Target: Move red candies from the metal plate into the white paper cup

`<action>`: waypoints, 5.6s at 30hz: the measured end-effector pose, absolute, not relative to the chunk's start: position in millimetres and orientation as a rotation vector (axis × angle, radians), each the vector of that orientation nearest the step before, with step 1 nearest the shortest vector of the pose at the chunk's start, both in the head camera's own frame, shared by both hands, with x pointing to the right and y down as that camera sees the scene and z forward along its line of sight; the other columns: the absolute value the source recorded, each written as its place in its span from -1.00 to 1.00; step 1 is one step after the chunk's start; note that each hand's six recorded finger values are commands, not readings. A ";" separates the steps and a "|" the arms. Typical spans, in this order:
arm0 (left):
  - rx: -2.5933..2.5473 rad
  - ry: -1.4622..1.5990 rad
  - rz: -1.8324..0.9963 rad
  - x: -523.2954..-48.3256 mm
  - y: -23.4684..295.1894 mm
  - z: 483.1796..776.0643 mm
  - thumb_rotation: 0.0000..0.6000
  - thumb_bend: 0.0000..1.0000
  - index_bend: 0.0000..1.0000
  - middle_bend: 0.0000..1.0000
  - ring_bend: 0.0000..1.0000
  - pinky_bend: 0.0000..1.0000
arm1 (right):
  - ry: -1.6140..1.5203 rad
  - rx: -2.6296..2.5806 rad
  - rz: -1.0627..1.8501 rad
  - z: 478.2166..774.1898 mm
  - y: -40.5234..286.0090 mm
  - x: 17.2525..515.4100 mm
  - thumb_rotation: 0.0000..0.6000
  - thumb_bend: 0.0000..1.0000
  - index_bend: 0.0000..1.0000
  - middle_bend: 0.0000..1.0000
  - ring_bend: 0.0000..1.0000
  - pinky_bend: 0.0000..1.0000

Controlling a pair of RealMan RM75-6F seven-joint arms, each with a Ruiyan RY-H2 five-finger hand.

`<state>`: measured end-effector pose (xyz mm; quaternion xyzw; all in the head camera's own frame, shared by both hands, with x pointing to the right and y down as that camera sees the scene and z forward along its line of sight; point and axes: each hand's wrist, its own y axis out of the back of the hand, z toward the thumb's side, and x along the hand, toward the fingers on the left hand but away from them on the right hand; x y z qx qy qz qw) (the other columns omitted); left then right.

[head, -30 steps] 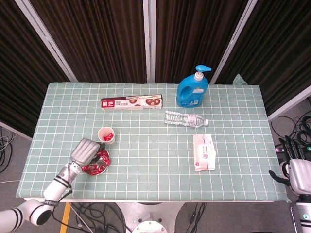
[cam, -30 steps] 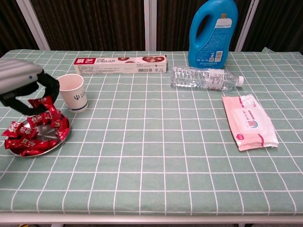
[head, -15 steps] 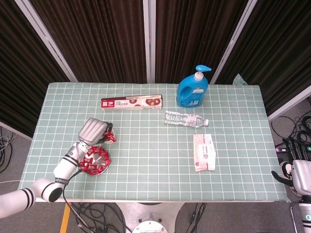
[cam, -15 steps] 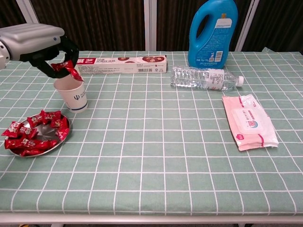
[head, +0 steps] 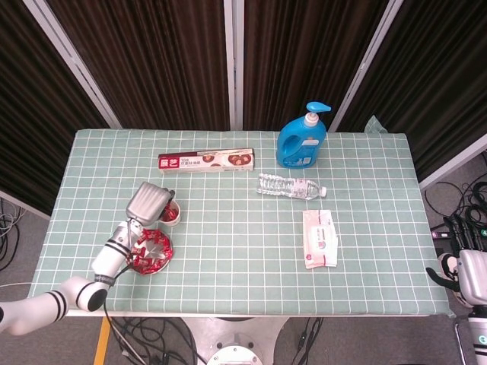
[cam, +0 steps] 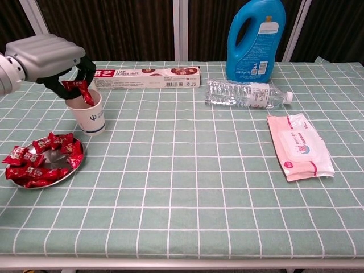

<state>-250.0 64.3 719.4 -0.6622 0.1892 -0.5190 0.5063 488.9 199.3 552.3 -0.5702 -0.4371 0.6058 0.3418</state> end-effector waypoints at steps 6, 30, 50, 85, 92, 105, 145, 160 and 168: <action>-1.561 0.413 -1.248 -248.6 67.7 722.6 1.00 0.09 0.43 0.51 0.85 1.00 | -1.134 -1.482 1.581 553.5 199.6 489.6 1.00 -0.86 -1.00 -1.00 -1.00 -0.43; -1.564 0.377 -1.243 -244.3 76.7 721.6 1.00 0.08 -0.15 -0.01 0.77 1.00 | -1.137 -1.479 1.581 553.1 199.2 489.3 1.00 -0.85 -1.00 -1.00 -1.00 -0.43; -1.724 0.699 -1.359 -347.5 153.3 676.5 1.00 -0.55 -0.20 -0.07 0.73 1.00 | -1.108 -1.500 1.552 554.5 194.8 479.6 1.00 -0.86 -1.00 -1.00 -1.00 -0.43; -1.704 0.416 -1.524 -352.5 184.6 733.3 1.00 -0.50 -0.07 0.01 0.73 1.00 | -1.106 -1.502 1.547 552.8 195.5 475.0 1.00 -0.86 -1.00 -1.00 -1.00 -0.42; -1.711 0.403 -1.520 -349.5 183.6 735.3 1.00 -0.47 -0.04 0.05 0.73 1.00 | -1.104 -1.503 1.546 553.0 195.0 474.2 1.00 -0.86 -1.00 -1.00 -1.00 -0.42; -1.745 0.423 -1.499 -346.9 182.8 734.6 1.00 -0.33 0.08 0.17 0.74 1.00 | -1.105 -1.502 1.550 553.0 195.4 474.0 1.00 -0.86 -1.00 -1.00 -1.00 -0.42; -1.819 0.666 -1.228 -283.6 84.8 690.0 1.00 -0.17 0.18 0.26 0.77 1.00 | -1.122 -1.497 1.557 552.7 196.3 481.5 1.00 -0.86 -1.00 -1.00 -1.00 -0.41; -1.770 0.551 -1.307 -267.5 77.9 718.8 1.00 -0.27 -0.29 -0.22 0.66 1.00 | -1.126 -1.490 1.577 554.6 194.5 486.2 1.00 -0.86 -1.00 -1.00 -1.00 -0.41; -1.736 0.680 -1.280 -287.6 86.1 692.3 1.00 -0.38 -0.26 -0.27 0.57 1.00 | -1.117 -1.499 1.559 554.4 192.3 482.2 1.00 -0.86 -1.00 -1.00 -1.00 -0.41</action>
